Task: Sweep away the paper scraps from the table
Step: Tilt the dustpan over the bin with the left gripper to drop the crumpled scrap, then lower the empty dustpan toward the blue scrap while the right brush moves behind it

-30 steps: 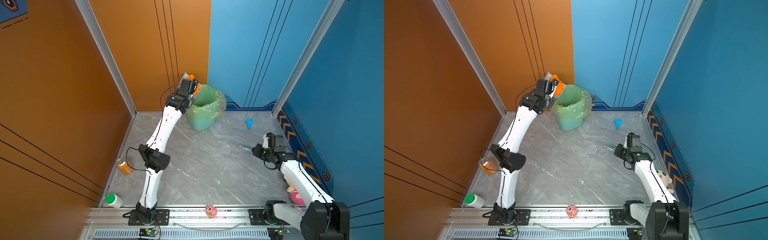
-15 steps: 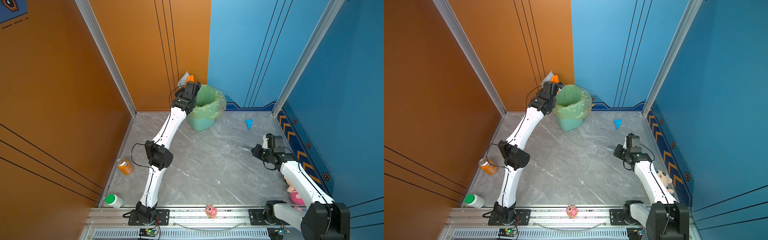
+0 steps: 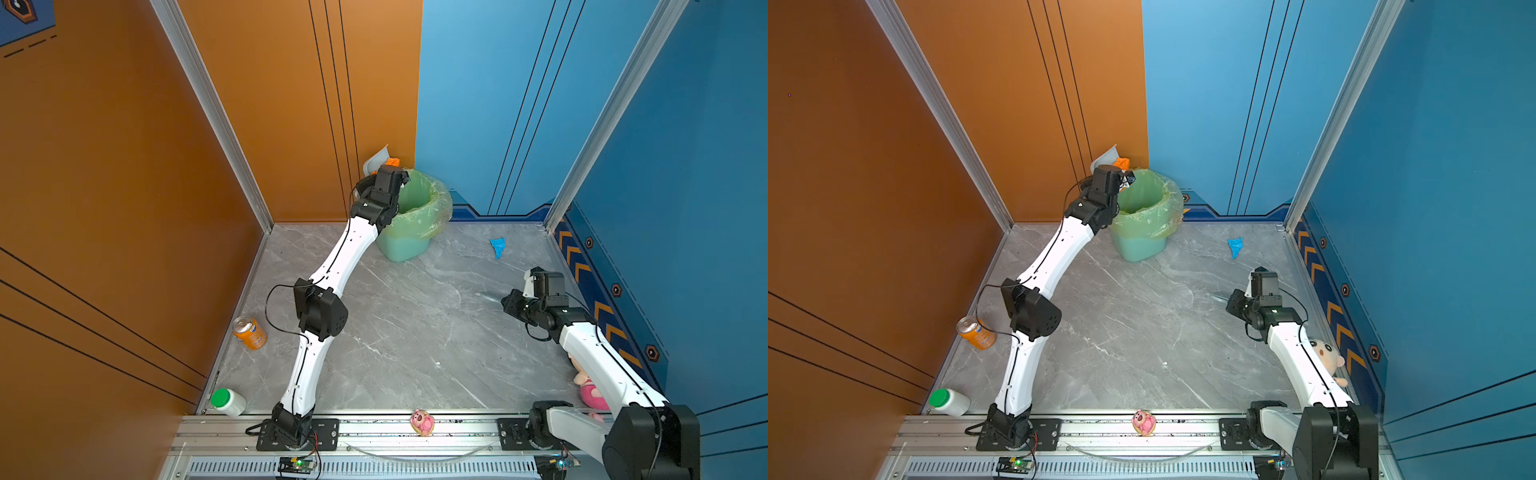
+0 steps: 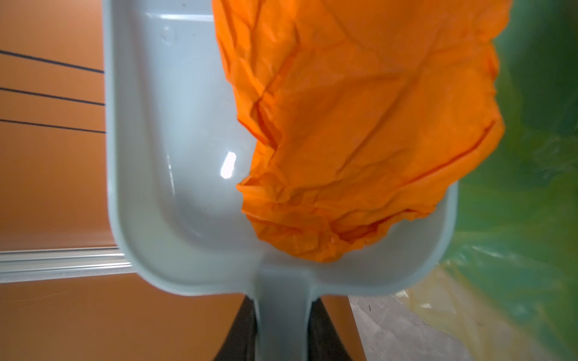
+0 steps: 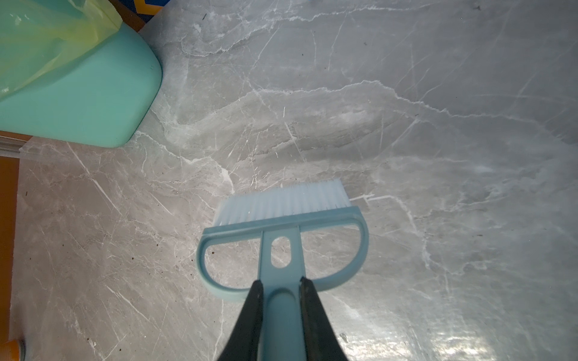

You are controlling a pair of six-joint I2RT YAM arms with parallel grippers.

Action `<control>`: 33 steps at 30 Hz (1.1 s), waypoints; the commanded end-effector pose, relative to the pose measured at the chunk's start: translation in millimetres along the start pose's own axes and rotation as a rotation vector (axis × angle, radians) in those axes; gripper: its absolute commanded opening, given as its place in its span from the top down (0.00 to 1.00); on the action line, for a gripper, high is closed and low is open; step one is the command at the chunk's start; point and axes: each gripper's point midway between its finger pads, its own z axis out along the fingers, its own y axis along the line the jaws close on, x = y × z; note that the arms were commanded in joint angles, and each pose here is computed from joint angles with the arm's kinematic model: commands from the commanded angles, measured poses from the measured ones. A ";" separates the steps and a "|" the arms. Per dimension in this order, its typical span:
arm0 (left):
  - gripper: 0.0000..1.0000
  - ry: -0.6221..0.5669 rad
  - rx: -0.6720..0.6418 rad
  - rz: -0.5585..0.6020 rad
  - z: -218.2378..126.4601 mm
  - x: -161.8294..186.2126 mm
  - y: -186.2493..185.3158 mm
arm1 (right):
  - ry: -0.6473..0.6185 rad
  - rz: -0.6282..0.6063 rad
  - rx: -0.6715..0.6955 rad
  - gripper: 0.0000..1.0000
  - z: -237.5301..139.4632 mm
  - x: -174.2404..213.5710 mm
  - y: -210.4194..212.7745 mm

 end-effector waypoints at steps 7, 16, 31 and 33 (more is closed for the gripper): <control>1.00 -0.007 -0.084 0.096 1.4 -9.5 12.3 | -0.012 0.007 -0.011 1.00 -0.6 1.5 1.4; 1.00 0.001 -0.116 0.237 7.5 -11.8 5.8 | -0.015 0.009 -0.017 1.00 1.3 2.4 1.5; 1.00 -0.043 -0.146 0.028 -6.8 -12.9 43.0 | -0.014 0.006 -0.014 1.00 2.9 2.5 0.5; 1.00 -0.056 -0.140 -0.037 -10.7 -11.8 50.7 | -0.010 0.006 -0.015 1.00 3.3 3.3 0.7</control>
